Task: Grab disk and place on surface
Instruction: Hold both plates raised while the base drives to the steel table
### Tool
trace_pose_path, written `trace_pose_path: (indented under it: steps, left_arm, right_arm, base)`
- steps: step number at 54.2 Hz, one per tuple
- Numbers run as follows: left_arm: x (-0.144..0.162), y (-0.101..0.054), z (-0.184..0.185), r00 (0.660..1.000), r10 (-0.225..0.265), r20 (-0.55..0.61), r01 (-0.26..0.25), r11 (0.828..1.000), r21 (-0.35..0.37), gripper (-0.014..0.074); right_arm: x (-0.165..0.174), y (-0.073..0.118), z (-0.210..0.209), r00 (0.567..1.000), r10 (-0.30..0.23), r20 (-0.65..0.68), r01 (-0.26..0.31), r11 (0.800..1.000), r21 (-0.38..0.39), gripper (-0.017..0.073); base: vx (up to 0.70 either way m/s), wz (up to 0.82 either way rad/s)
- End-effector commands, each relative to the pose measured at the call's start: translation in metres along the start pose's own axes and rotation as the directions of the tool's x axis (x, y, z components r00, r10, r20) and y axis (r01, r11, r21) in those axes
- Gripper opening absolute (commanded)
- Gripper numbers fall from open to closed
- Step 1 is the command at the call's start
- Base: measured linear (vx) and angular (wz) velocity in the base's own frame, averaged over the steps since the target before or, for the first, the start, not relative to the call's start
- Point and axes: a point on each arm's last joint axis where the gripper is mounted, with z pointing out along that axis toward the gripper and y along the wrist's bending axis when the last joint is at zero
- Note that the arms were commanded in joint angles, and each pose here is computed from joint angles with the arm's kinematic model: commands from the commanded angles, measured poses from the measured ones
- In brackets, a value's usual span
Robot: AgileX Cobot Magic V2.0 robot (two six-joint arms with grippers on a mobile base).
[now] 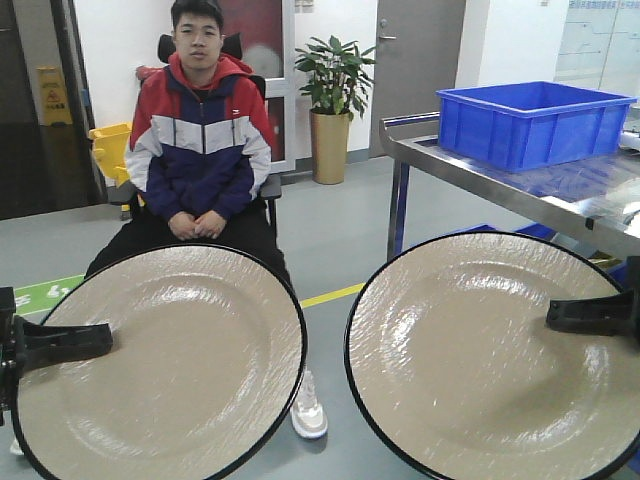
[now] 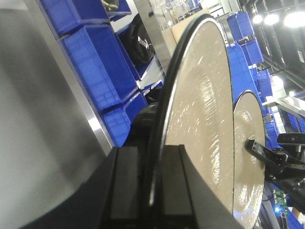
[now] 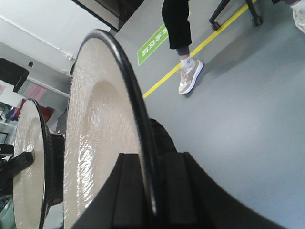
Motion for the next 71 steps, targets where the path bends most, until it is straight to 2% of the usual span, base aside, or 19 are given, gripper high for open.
trace_pose_path:
  steps: [1, 26, 71]
  left_arm:
    - [-0.0051, -0.0325, -0.0054, 0.999, -0.005, 0.043, -0.002, 0.984, 0.177, 0.0001]
    - [-0.0051, -0.0325, -0.0054, 0.999, -0.005, 0.043, -0.002, 0.984, 0.177, 0.0001]
    - [-0.0052, -0.0326, -0.0054, 0.999, -0.006, 0.044, -0.002, 0.984, 0.178, 0.0001]
  right_arm:
    - [-0.0098, 0.0249, -0.0121, 0.995, 0.016, 0.101, -0.005, 0.994, -0.109, -0.0009]
    - [-0.0100, 0.0251, -0.0122, 0.995, 0.018, 0.102, -0.007, 0.994, -0.112, -0.0009]
    - [-0.0101, 0.0251, -0.0122, 0.995, 0.019, 0.103, -0.007, 0.994, -0.112, -0.0009]
  base:
    - [0.44, -0.11]
    - [0.47, -0.24]
    - [0.45, -0.54]
